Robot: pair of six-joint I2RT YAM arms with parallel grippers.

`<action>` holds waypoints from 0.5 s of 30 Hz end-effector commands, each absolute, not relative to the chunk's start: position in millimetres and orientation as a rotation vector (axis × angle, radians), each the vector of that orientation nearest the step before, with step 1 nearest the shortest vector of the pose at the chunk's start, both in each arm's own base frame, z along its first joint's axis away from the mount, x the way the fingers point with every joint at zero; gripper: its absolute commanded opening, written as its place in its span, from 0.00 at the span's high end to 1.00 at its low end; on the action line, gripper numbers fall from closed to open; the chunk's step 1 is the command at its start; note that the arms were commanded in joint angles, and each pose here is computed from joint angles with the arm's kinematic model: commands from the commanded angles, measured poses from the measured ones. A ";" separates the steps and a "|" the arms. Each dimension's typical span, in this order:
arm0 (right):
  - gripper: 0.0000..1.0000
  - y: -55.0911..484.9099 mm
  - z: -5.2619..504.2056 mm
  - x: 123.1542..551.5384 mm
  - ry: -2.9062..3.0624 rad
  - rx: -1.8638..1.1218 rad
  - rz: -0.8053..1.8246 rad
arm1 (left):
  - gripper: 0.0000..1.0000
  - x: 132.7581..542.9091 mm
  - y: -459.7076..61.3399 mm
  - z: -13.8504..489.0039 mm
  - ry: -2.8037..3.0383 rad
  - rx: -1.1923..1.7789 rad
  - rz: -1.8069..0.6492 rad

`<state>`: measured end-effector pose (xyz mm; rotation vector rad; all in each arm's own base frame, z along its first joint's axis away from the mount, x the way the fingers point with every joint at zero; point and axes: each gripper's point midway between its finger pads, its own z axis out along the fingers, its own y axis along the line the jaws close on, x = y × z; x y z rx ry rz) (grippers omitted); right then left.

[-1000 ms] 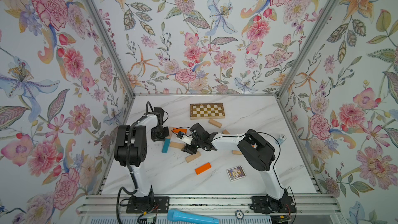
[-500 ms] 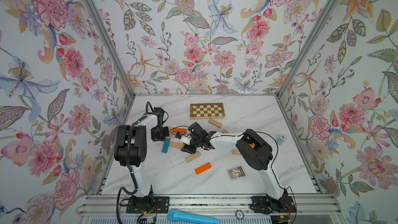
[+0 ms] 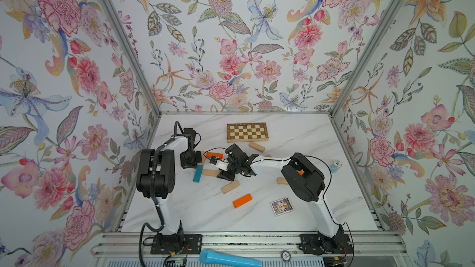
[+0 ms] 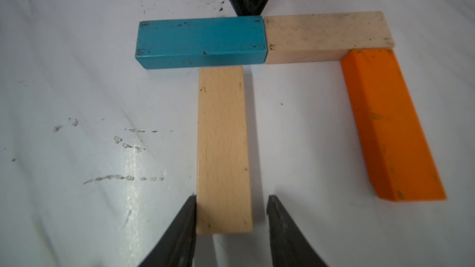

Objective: Assemble the number 6 with building blocks
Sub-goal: Assemble the building block at the center of the board.

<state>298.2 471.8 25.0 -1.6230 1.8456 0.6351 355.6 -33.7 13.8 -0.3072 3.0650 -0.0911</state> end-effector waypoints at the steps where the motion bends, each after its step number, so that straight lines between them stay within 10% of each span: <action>1: 0.56 468.1 13.8 297.9 1.865 -1.666 0.637 | 1.00 328.6 -28.4 -13.2 3.195 -0.276 -0.003; 15: 0.58 472.7 10.3 294.6 1.857 -1.700 0.656 | 1.00 328.2 -28.4 -13.9 3.198 -0.274 -0.002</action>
